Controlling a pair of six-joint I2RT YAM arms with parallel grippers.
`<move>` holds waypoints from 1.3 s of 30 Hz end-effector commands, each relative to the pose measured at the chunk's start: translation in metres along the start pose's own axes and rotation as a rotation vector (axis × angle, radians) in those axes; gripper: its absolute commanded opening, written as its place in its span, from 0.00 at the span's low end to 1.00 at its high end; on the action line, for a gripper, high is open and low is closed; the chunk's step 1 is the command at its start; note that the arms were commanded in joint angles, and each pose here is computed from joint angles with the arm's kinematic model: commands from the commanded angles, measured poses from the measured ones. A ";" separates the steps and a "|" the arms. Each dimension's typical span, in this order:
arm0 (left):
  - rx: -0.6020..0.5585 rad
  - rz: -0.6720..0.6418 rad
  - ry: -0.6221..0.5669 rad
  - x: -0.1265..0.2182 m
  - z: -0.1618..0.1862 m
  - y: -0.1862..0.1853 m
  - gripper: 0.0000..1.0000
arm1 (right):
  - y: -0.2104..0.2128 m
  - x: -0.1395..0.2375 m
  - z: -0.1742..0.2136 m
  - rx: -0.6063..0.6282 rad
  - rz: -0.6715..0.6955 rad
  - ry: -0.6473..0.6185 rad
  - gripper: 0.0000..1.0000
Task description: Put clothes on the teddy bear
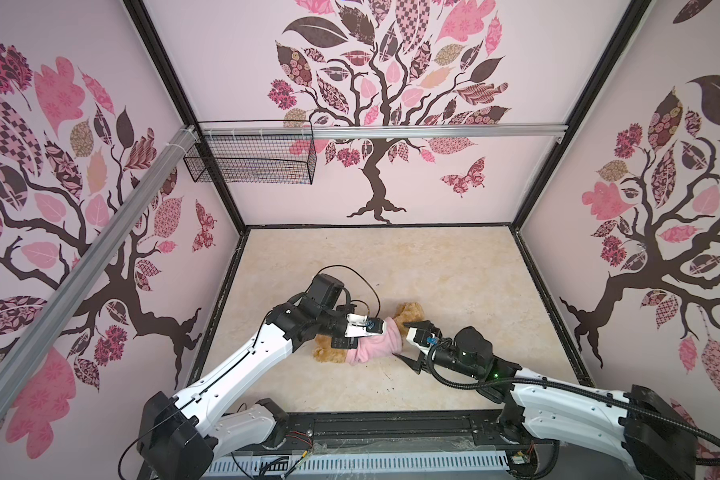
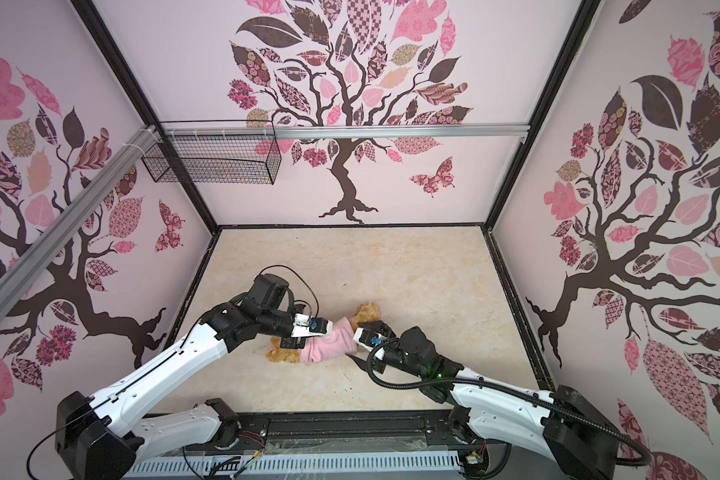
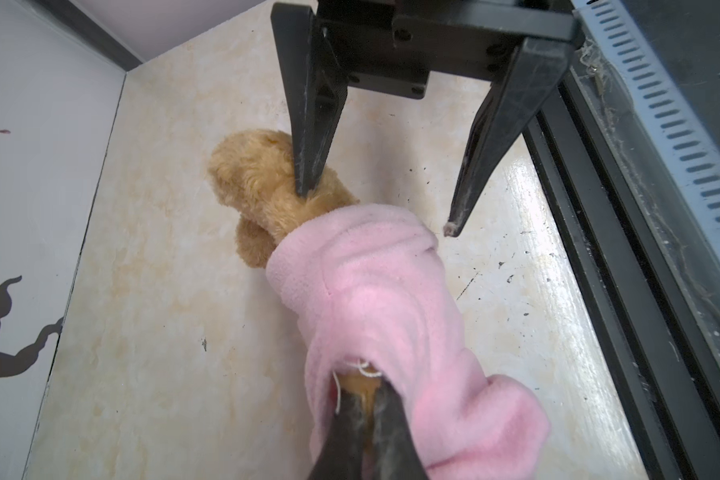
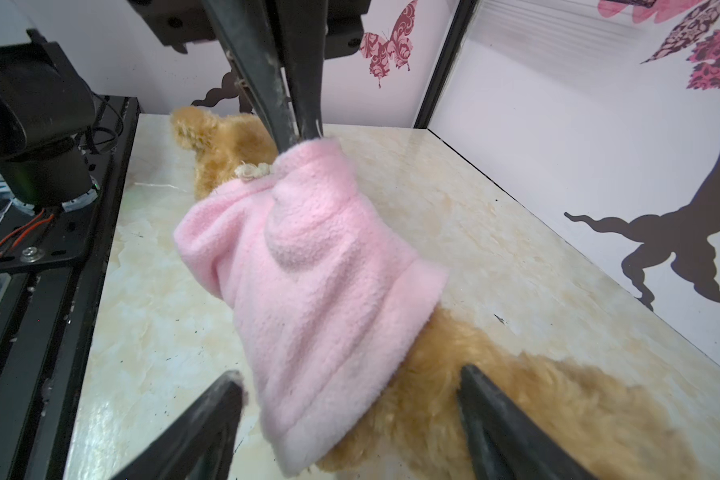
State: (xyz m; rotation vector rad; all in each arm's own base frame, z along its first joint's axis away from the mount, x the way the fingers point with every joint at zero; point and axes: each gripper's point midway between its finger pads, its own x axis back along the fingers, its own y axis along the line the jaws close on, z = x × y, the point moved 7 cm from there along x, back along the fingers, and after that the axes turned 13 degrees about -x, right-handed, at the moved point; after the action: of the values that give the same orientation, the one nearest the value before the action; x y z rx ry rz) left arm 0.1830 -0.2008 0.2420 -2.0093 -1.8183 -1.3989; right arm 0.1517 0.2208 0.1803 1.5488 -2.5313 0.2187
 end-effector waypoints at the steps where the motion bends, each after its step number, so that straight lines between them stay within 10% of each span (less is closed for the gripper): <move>1: -0.056 0.006 -0.071 -0.002 -0.005 -0.003 0.00 | 0.004 -0.004 -0.019 0.078 -0.043 -0.055 0.85; 21: -0.069 -0.008 -0.142 0.003 -0.016 -0.004 0.00 | 0.002 -0.026 0.003 0.137 -0.069 0.120 0.91; 34: 0.022 -0.073 -0.208 0.015 -0.025 0.001 0.00 | -0.012 -0.022 0.008 -0.097 0.102 -0.003 0.06; 39: 0.144 -0.227 -0.340 0.036 -0.024 0.011 0.00 | -0.018 -0.010 0.019 -0.212 0.180 -0.035 0.00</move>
State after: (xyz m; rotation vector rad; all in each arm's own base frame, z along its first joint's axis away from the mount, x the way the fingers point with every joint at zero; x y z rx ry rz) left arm 0.1741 -0.1940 0.2594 -2.0703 -2.0807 -1.1368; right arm 0.1645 0.2322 0.1700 1.4550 -2.5807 0.0672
